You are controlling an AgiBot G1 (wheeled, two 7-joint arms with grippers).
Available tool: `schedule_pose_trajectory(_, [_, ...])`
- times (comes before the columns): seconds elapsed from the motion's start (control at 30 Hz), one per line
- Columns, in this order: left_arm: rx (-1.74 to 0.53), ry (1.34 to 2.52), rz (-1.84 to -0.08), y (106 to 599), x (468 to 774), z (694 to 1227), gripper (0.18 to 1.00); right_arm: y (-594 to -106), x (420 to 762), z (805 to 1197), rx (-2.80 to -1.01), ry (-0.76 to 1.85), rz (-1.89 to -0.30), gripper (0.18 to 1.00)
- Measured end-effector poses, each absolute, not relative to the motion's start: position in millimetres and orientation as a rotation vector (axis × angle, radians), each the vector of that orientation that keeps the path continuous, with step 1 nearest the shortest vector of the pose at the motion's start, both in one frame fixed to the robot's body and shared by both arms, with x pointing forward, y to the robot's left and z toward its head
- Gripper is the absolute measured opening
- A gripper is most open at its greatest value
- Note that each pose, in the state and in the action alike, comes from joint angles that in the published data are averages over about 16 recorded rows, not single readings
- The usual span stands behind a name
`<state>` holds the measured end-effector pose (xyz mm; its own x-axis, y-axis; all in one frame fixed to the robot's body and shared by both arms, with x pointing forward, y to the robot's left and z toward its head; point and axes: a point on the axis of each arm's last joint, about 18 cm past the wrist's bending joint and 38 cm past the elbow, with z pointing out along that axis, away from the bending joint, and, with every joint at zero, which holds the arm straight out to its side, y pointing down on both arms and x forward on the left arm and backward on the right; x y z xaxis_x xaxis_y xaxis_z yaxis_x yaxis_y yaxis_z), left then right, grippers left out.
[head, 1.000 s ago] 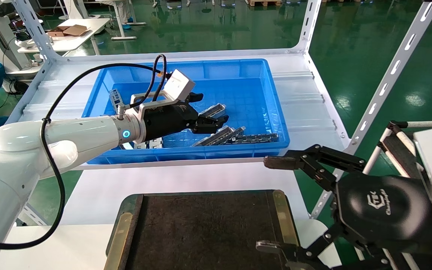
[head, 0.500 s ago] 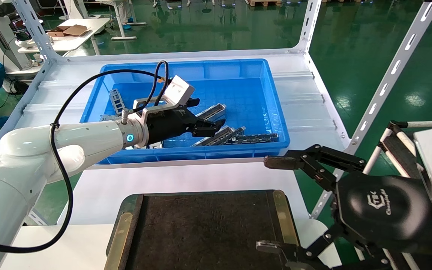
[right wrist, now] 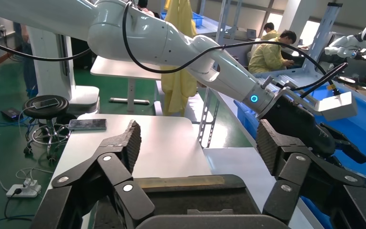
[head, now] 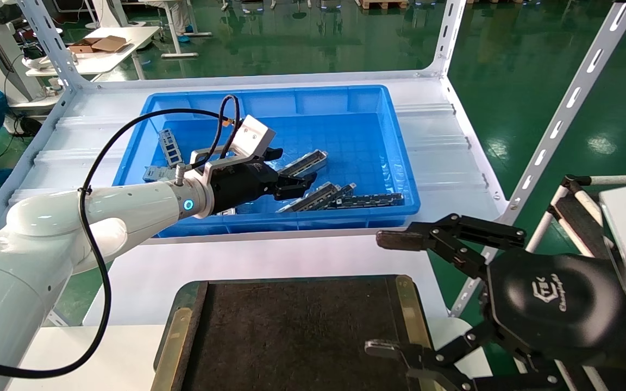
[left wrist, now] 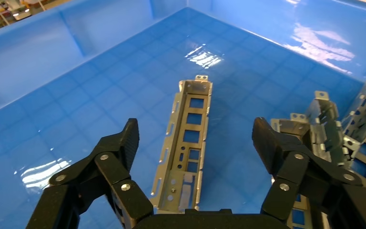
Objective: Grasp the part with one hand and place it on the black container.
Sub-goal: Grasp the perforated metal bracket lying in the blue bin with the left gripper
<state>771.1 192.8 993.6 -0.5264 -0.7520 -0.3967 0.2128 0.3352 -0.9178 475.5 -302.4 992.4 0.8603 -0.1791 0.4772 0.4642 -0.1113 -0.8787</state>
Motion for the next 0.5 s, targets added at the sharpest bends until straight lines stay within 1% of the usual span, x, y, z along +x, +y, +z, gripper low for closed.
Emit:
schedule_pose_trajectory(0.17, [-0.506, 1.695, -1.337, 195.2, 772.8, 989.8, 0.861, -302.4, 475.5, 992.4, -1.594, -0.229, -0.553, 0.855])
schedule_pose_trajectory(0.33, [-0.520, 1.693, -1.333, 197.2, 773.9, 986.5, 0.770, -302.4, 475.5, 992.4, -1.594, -0.229, -0.553, 0.754])
schedule_pose_trajectory(0.4, [-0.524, 1.692, -1.332, 197.8, 774.2, 985.6, 0.720, -302.4, 475.5, 992.4, -1.594, -0.229, -0.553, 0.721])
schedule_pose_trajectory(0.5, [-0.529, 1.691, -1.332, 198.6, 774.6, 984.5, 0.652, -302.4, 475.5, 992.4, -1.594, -0.229, -0.553, 0.644])
